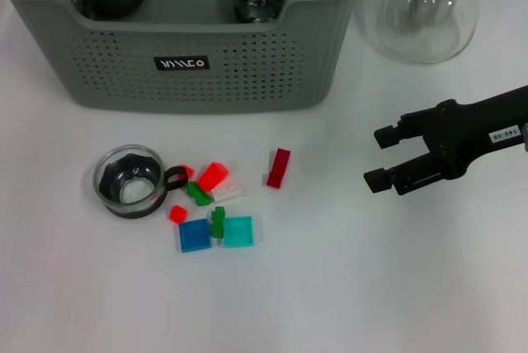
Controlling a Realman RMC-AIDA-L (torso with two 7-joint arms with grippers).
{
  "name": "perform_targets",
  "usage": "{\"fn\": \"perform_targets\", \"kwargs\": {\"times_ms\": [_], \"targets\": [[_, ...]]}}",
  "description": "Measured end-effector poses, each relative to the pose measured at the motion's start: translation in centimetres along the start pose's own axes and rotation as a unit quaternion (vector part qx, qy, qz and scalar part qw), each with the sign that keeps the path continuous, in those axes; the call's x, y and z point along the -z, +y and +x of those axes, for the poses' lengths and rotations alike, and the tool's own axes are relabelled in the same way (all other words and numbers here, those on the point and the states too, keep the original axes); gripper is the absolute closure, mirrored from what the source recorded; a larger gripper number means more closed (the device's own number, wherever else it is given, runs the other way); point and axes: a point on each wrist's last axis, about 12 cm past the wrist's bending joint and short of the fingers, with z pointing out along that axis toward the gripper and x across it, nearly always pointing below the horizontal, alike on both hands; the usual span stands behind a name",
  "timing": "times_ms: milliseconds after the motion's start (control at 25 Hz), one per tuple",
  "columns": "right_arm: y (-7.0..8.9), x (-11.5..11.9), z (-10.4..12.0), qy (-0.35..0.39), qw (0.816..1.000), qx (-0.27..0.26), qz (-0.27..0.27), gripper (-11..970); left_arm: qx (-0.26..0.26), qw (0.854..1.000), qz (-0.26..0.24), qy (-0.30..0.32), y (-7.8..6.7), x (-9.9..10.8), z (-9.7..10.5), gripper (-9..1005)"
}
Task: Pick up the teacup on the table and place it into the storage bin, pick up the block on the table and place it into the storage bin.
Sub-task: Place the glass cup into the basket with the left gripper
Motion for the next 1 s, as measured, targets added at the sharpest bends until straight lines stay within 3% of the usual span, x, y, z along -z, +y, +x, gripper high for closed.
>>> {"fn": "perform_targets", "kwargs": {"times_ms": [120,360,720,1000], "targets": [[-0.1,0.1,0.3,-0.004,1.000,-0.009,0.000,28,-0.002,0.995,-0.088,0.047,1.3,-2.6,-2.1,952],[-0.2,0.1,0.4,-0.006,1.000,-0.015,0.001,28,-0.013,0.973,-0.184,0.137,2.7,-7.2,-3.6,953],[-0.3,0.2,0.6,-0.003,1.000,-0.015,0.003,30,-0.016,0.942,-0.261,0.210,4.2,-11.9,-1.2,952],[-0.5,0.1,0.9,0.004,1.000,-0.017,0.012,30,-0.024,0.937,-0.272,0.220,4.2,-13.9,0.6,953]]}}
